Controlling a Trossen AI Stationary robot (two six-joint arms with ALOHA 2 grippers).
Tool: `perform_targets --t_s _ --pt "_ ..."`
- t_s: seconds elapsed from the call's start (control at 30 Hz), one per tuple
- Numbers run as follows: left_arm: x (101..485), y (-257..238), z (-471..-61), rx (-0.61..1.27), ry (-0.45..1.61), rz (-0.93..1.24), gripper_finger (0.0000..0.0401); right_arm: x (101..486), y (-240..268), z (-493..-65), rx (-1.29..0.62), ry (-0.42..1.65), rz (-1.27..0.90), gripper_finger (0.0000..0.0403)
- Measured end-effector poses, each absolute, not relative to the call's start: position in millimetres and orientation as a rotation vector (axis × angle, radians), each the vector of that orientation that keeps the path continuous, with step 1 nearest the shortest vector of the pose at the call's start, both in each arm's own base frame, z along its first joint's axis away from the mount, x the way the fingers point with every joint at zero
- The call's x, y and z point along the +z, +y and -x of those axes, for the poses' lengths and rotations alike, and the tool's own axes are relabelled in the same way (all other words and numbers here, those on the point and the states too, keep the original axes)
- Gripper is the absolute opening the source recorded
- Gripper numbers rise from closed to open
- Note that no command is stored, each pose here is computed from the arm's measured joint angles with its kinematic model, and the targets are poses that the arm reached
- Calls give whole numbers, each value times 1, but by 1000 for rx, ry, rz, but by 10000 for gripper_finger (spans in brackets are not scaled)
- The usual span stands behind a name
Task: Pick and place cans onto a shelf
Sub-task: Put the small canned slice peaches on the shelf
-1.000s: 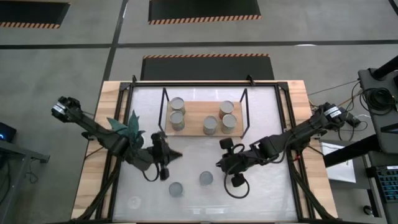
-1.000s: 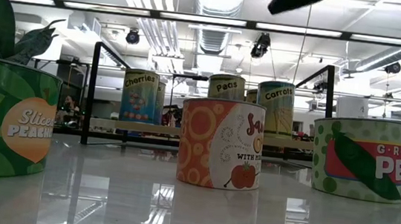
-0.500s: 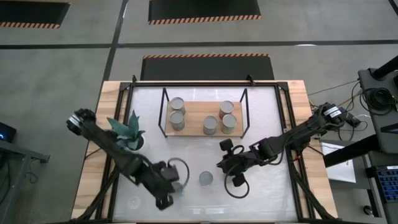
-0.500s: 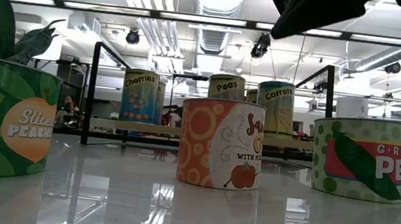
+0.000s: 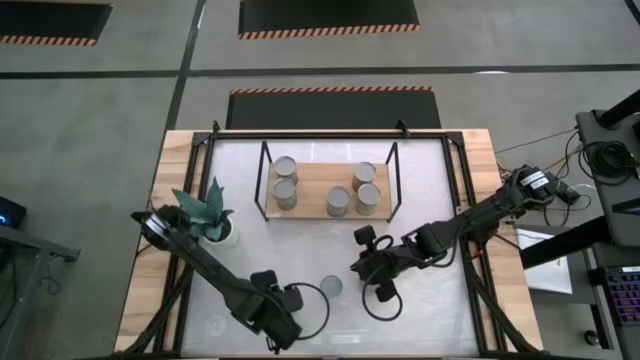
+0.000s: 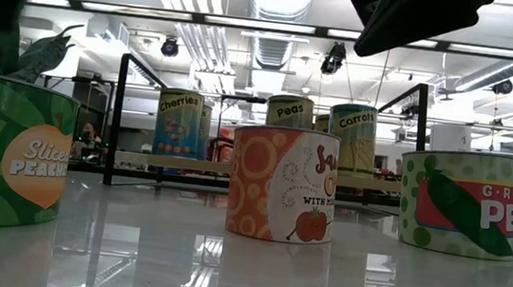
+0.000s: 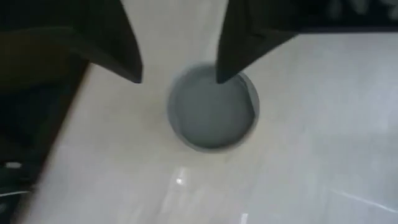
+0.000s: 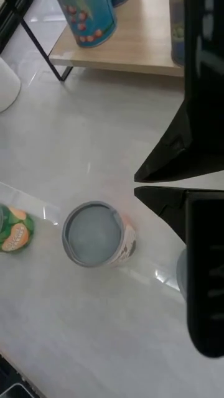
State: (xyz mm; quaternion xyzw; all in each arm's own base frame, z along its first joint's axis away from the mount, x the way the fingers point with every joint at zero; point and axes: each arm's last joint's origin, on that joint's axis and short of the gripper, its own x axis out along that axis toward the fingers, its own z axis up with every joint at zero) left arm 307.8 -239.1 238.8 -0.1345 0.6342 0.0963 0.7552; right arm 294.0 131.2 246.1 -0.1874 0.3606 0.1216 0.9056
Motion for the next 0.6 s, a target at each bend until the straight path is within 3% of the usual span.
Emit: perform_targets --t_s 0.17,0.3,0.6 --pt "223 -242 -313 212 1372 153 274 246 133 -293 255 746 384 13" --pt "220 -240 -313 229 1345 95 314 246 135 -292 259 747 384 13" --pt "210 -240 -313 228 1344 85 325 244 135 -291 257 757 378 13"
